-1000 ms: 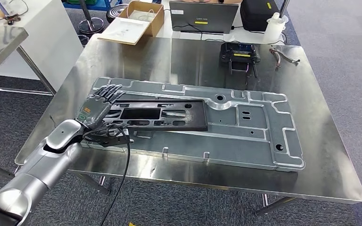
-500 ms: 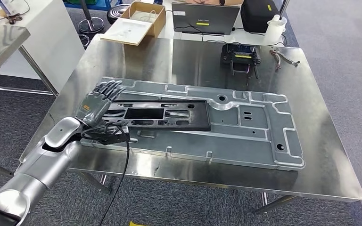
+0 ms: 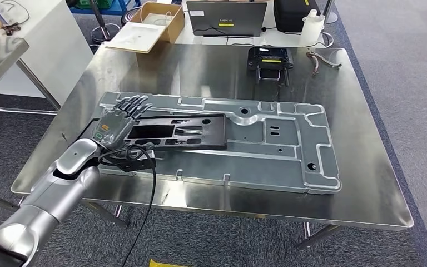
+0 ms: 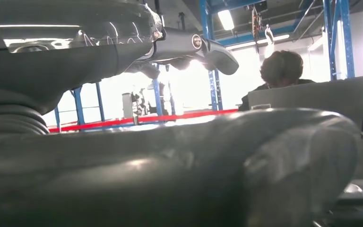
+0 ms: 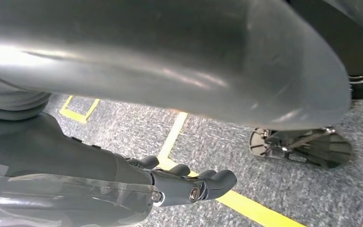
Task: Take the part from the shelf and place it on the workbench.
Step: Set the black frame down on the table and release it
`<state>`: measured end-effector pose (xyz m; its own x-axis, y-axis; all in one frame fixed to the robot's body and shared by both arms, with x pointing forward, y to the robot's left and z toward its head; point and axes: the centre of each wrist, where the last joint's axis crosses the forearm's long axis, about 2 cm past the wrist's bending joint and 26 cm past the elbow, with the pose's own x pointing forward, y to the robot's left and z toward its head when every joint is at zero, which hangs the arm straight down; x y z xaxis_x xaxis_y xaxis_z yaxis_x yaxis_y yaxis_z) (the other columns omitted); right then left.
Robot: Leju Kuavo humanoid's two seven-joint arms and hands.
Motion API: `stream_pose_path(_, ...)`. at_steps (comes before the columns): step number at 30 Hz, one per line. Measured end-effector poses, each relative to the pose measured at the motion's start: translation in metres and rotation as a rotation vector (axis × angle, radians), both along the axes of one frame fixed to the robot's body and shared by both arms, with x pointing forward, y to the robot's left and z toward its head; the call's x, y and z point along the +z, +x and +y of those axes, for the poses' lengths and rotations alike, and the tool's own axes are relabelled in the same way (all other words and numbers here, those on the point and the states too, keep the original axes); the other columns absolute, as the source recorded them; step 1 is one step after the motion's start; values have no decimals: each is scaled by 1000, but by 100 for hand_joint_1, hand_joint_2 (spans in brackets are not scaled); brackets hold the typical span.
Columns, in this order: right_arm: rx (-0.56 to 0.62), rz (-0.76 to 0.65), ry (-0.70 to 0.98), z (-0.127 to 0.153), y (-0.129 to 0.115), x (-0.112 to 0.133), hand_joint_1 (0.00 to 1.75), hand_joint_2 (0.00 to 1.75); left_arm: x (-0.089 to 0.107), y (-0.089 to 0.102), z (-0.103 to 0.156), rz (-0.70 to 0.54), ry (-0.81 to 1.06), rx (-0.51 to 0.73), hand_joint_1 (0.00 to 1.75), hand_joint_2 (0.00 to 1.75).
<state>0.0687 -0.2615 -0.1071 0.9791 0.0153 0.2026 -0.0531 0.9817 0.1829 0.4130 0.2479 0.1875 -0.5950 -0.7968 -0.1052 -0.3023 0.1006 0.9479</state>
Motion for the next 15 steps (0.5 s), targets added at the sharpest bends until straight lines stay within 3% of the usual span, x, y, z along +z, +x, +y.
stream_pose_path(15,1,2,2,1,0,0,0,0,6,3,-1,-7,0,-2,0,0)
